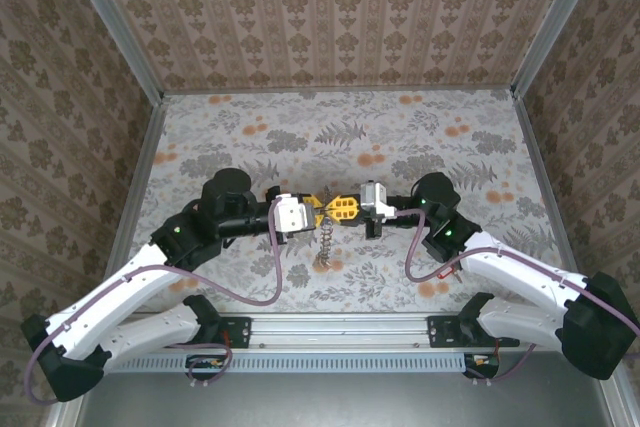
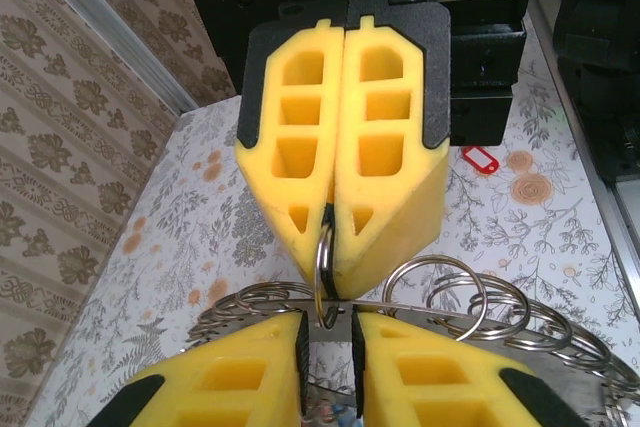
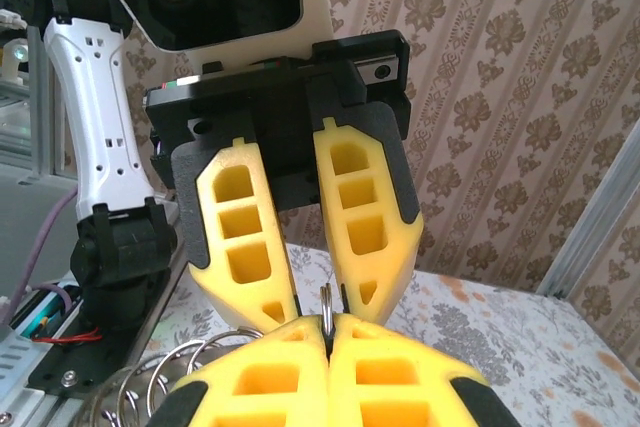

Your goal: Put the keys on the keyring

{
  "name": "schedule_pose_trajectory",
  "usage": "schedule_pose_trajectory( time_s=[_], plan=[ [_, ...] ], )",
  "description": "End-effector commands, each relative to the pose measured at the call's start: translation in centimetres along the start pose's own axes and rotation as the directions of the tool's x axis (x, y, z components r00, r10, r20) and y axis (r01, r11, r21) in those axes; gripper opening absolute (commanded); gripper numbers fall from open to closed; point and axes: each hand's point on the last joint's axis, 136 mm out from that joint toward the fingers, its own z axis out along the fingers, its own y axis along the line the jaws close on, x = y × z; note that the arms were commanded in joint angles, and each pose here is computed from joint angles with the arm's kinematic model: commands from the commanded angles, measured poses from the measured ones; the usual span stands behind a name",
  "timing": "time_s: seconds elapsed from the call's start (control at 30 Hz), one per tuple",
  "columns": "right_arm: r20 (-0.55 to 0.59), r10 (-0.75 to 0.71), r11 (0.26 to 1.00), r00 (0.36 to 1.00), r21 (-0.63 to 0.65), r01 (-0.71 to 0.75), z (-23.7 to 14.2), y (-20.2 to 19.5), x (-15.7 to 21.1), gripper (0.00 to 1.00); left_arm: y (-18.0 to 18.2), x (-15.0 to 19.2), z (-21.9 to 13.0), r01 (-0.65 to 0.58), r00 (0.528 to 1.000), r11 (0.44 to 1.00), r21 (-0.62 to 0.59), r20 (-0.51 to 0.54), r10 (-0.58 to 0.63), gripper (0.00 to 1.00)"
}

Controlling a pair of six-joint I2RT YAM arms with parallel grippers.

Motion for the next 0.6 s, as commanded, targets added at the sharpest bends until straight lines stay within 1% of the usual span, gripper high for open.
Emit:
schedule_pose_trajectory(
  time_s=[0.0,0.13,0.37,0.47,0.53,0.57],
  plan=[
    [0.067,-0.041,0.999,0.997,-0.020,0.043,0.0,0.2,-1.8,0.00,0.0,-0.9,0.0,0.000,0.999,1.000,0.007,0.036,0.000,0.19],
    [0.055,-0.044,0.999,0.998,-0.029,0.046,0.1,0.2,-1.5,0.00,0.0,-1.2,0.0,0.000,0.999,1.000,0.012,0.050,-0.001,0.16],
    [0.056,-0.043,0.999,0.998,-0.023,0.045,0.2,0.1,-1.3,0.00,0.0,-2.0,-0.1,0.008,0.996,1.000,0.020,0.083,-0.009,0.17],
    [0.063,-0.045,0.999,0.997,-0.023,0.046,0.2,0.1,-1.5,0.00,0.1,-2.0,0.1,0.009,0.997,1.000,0.024,0.081,-0.011,0.15],
    [0.061,-0.043,0.999,0.997,-0.026,0.044,0.2,0.2,-1.4,0.00,0.5,-2.0,0.3,0.025,0.996,1.000,0.004,0.081,-0.025,0.14],
    [0.060,-0.042,0.999,0.997,-0.027,0.044,0.2,0.2,-1.3,0.00,0.7,-2.1,0.4,0.031,0.996,1.000,0.000,0.087,-0.031,0.12]
  ],
)
